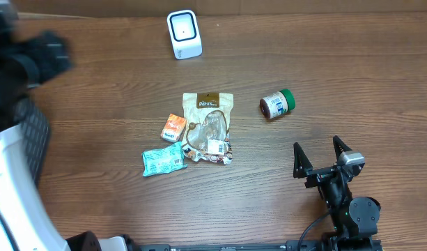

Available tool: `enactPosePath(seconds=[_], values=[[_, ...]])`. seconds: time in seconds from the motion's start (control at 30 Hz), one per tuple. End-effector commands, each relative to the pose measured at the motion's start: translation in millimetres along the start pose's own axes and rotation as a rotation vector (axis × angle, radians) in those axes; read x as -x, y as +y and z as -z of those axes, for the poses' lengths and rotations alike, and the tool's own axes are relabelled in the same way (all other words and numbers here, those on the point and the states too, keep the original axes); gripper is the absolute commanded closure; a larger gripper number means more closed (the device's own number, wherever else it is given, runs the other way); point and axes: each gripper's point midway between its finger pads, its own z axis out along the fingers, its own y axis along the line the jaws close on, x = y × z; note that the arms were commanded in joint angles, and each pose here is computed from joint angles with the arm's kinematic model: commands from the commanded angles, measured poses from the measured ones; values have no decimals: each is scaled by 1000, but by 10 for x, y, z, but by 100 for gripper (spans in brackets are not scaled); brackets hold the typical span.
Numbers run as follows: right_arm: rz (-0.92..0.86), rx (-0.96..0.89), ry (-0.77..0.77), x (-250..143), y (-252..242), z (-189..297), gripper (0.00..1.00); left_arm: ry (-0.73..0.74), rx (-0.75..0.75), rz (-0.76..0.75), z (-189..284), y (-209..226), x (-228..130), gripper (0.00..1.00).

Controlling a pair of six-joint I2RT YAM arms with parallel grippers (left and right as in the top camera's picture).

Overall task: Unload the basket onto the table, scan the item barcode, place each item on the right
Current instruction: 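Grasp a green wipes packet and drop it below the orange packet, then reach the left gripper into the basket and grasp a small teal packet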

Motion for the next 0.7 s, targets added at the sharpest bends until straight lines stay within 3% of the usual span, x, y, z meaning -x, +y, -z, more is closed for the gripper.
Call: enactPosePath(seconds=[0.0,0.13,0.23,0.5,0.67], values=[[-6,4,-6,-15,7,0,0,-51,155,159,123,685,156,7],[-6,3,-6,-15,6,0,0,-21,356,321,84,1568,56,10],[-6,4,-6,-15,7,0,0,9,414,386,-30,1925,-58,13],[-6,4,-6,-15,7,0,0,201,534,309,-652,2628,-637,19],[-6,4,-6,-15,7,0,0,260,572,292,-951,2997,-999,16]])
